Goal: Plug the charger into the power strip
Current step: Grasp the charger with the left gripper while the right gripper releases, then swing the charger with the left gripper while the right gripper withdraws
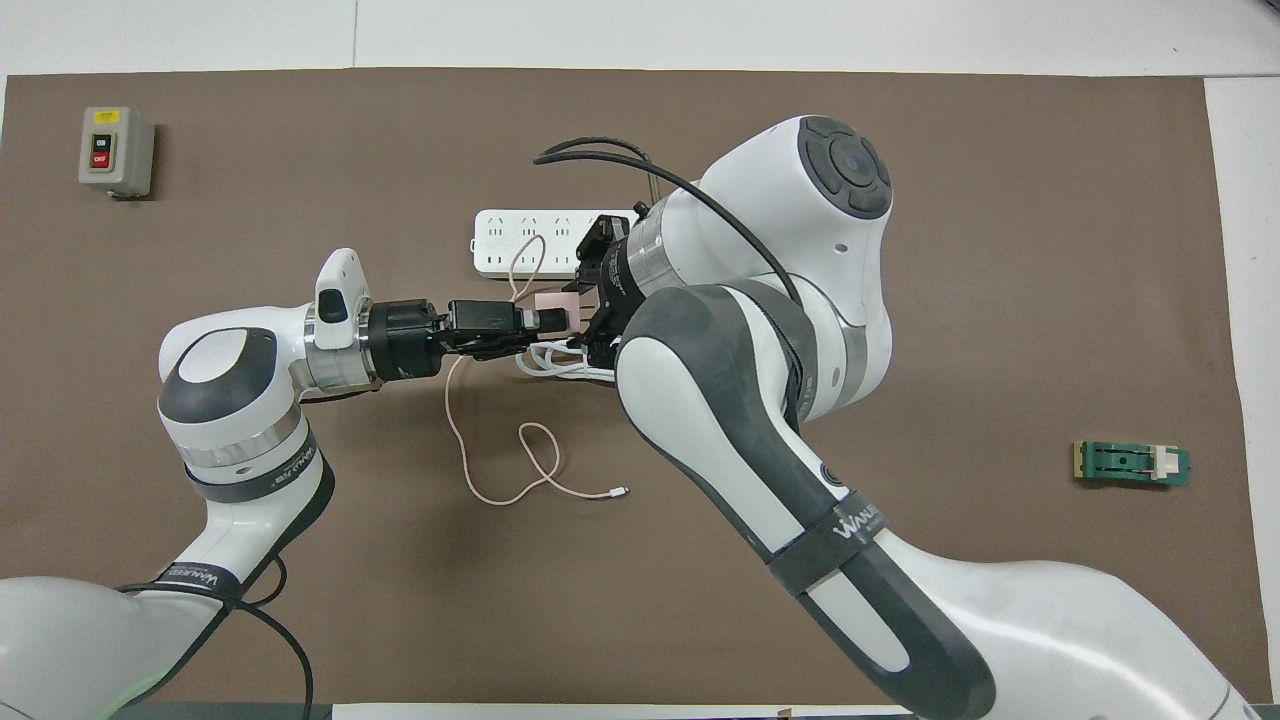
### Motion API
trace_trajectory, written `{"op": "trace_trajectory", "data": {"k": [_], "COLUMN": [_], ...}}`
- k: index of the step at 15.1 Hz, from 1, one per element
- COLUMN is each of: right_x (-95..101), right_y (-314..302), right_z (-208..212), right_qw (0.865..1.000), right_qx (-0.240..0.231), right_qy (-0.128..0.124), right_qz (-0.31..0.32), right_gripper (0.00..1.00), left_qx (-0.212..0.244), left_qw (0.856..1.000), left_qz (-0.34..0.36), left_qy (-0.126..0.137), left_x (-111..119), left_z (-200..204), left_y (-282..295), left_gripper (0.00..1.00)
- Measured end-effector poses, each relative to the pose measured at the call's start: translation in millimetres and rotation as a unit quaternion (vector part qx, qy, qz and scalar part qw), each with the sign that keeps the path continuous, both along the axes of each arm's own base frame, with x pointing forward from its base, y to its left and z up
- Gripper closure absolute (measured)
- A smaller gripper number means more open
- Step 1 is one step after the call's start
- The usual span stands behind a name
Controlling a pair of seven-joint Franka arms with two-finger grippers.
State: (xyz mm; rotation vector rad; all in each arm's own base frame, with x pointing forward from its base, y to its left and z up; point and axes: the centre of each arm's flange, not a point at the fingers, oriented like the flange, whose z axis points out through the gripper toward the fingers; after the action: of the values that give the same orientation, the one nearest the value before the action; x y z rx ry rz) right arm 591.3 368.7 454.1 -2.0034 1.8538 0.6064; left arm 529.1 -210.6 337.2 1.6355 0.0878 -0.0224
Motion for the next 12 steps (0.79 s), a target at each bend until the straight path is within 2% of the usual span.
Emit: {"op": "trace_trajectory", "data": {"k": [4,7,9,12], "right_x": [3.3,13.1,22.1,34.1], "right_y": [-4.9,-22.5,-42.1,-75.3], "right_z": [4.1,12.2,23.7,38.2], "right_qw": [1.000,1.000,0.999,0.998], "right_qx": [0.001,0.001,-0.002,-0.004], "right_qy": [-0.004,-0.012,-0.029,-0.060], "right_qz": [-0.005,-0.018,-0.021,-0.008], "right_gripper": [0.00,0.00,0.00,0.00], "left_qx": [0.010,0.056,0.097,0.175], "left_qw": [1.000,0.997,0.993,0.978], "left_qz": [0.008,0.000,-0.009,-0.034], "left_qy": [-0.013,-0.046,-0.067,-0.105], "left_x": [7.1,20.8,30.4,48.9], "left_z": [8.3,25.3,33.6,58.2], "left_y": [17.0,59.2,92.0,140.1], "left_gripper": [0.69,0.69,0.69,0.69]}}
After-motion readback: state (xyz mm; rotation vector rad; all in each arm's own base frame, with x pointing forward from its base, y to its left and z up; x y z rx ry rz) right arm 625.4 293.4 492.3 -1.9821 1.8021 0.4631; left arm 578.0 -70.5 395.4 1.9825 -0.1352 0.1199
